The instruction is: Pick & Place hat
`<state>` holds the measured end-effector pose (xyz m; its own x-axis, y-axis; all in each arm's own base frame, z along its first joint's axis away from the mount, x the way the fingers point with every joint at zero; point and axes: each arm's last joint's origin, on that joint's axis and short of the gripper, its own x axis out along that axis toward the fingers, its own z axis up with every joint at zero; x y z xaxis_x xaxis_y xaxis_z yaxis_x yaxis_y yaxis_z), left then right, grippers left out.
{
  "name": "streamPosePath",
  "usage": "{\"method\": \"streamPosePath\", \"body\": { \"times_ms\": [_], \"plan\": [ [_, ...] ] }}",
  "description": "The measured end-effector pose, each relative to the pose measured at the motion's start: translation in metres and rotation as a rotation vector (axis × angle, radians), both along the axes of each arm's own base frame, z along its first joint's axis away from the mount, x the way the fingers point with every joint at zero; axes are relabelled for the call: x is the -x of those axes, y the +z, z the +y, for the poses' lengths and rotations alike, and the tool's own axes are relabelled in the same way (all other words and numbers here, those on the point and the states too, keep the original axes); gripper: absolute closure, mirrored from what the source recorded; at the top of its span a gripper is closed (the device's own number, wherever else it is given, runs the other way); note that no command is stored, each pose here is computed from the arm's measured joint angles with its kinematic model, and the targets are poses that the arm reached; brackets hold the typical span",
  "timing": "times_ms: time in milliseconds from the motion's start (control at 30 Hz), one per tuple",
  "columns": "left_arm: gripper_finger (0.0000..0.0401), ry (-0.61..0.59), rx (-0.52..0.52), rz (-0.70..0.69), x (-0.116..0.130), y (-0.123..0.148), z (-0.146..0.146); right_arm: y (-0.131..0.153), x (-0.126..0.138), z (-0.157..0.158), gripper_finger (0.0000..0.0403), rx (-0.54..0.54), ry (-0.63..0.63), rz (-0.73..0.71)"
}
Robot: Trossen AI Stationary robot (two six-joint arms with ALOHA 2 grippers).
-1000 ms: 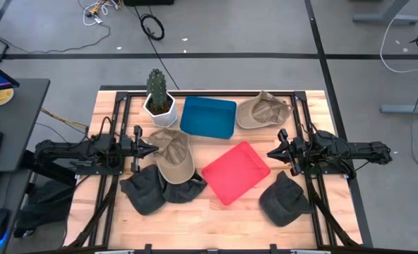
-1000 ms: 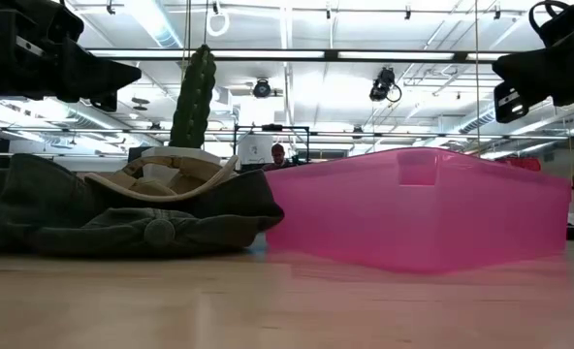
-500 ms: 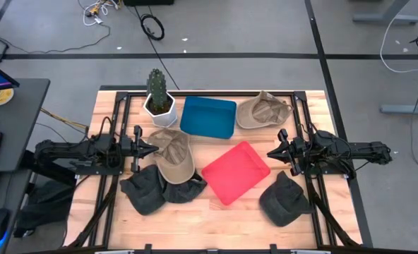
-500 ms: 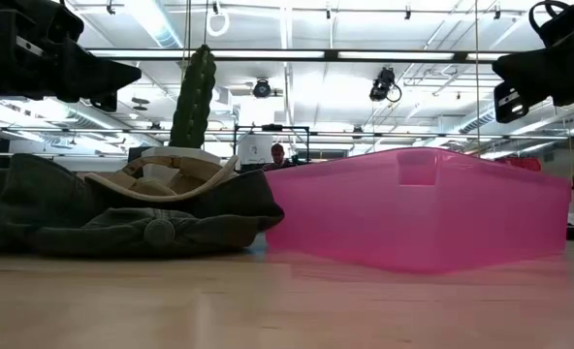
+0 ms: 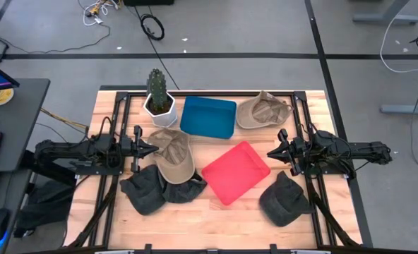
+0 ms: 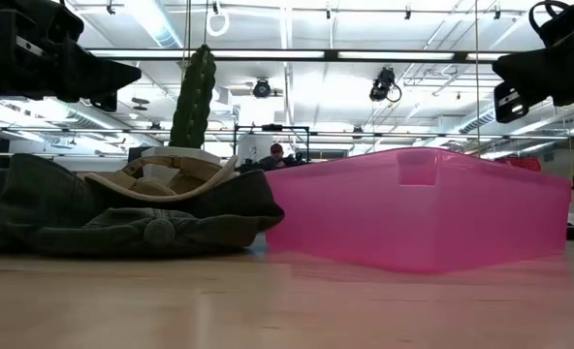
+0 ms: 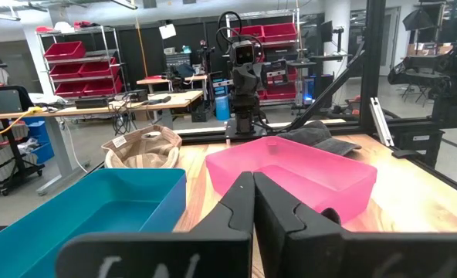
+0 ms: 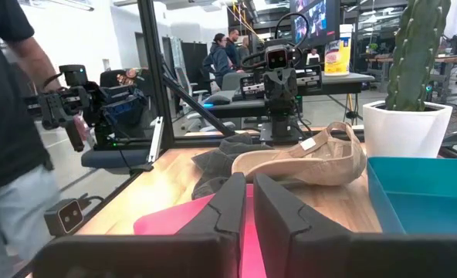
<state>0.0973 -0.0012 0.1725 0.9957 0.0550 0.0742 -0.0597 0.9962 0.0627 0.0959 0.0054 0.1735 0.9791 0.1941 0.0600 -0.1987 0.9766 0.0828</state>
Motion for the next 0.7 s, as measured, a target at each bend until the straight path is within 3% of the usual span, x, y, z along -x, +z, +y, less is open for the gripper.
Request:
{"method": "streamPosePath", "body": {
  "times_ms": [467, 700],
  "plan": [
    [0.0398, -0.001, 0.007, -0.019, 0.0, 0.002, 0.0, 0.0, 0.0, -0.002, 0.0369, -0.004, -0.073, 0.0],
    [0.0398, -0.04, 0.211, -0.244, 0.004, 0.022, 0.0, 0.011, 0.001, -0.01, 0.0369, -0.088, -0.333, -0.117]
  ]
}}
